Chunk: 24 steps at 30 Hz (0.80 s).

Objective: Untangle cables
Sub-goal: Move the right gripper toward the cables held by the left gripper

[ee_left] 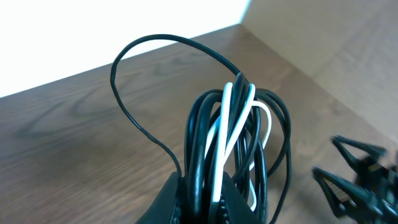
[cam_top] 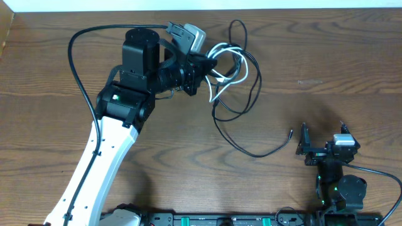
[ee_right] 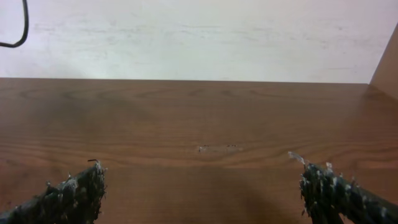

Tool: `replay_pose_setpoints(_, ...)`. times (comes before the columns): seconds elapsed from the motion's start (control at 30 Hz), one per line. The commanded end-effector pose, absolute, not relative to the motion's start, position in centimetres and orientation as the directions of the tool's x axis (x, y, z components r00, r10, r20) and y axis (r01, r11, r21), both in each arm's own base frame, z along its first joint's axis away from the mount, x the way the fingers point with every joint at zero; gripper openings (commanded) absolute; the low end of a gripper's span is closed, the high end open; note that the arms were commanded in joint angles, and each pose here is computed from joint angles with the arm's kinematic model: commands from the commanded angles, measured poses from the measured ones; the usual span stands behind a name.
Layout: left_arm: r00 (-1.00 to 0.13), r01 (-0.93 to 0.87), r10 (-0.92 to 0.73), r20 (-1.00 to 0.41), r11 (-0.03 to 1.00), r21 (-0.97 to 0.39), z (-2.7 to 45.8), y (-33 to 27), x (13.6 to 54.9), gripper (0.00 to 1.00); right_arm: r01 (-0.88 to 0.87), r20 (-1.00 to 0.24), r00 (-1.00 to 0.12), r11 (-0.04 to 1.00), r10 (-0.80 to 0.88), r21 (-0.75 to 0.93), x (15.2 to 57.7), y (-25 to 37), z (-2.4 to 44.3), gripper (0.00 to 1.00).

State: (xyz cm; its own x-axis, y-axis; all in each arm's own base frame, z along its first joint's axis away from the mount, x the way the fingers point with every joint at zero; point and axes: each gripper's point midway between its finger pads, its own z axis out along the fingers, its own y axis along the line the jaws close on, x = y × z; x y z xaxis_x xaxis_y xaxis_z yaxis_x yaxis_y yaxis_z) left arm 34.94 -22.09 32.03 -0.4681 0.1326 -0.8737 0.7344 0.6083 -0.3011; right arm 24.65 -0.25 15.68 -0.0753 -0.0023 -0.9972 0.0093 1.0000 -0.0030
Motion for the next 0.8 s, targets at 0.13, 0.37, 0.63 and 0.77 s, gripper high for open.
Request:
replay_pose_setpoints(0.13, -0.299, 0.915, 0.194, -0.934, 0.337, -0.223, 34.4, -24.3, 30.7, 0.08, 0.028, -0.997, -0.073, 1.000, 0.015, 0.013, 24.6, -0.6, 15.7, 0.99)
replay_pose_setpoints(0.37, -0.173, 0.983, 0.173, -0.970, 0.094, -0.158, 36.0, -25.4, 27.2, 0.08, -0.047, -0.994, -0.037, 0.994, 0.102, 0.103, 24.7, 0.7, 16.7, 0.99)
replay_pose_setpoints(0.63, -0.173, 0.985, 0.155, -0.973, 0.026, -0.171, 36.5, -25.6, 26.0, 0.08, -0.227, -0.987, 0.119, 0.971, 0.112, 0.082, 23.2, 3.5, 24.1, 0.99)
replay_pose_setpoints(0.77, -0.167, 0.985, 0.162, -0.973, -0.010, -0.171, 36.5, -26.5, 25.1, 0.08, -0.214, -0.989, 0.129, 0.976, 0.067, 0.038, 22.6, 3.4, 27.7, 0.99)
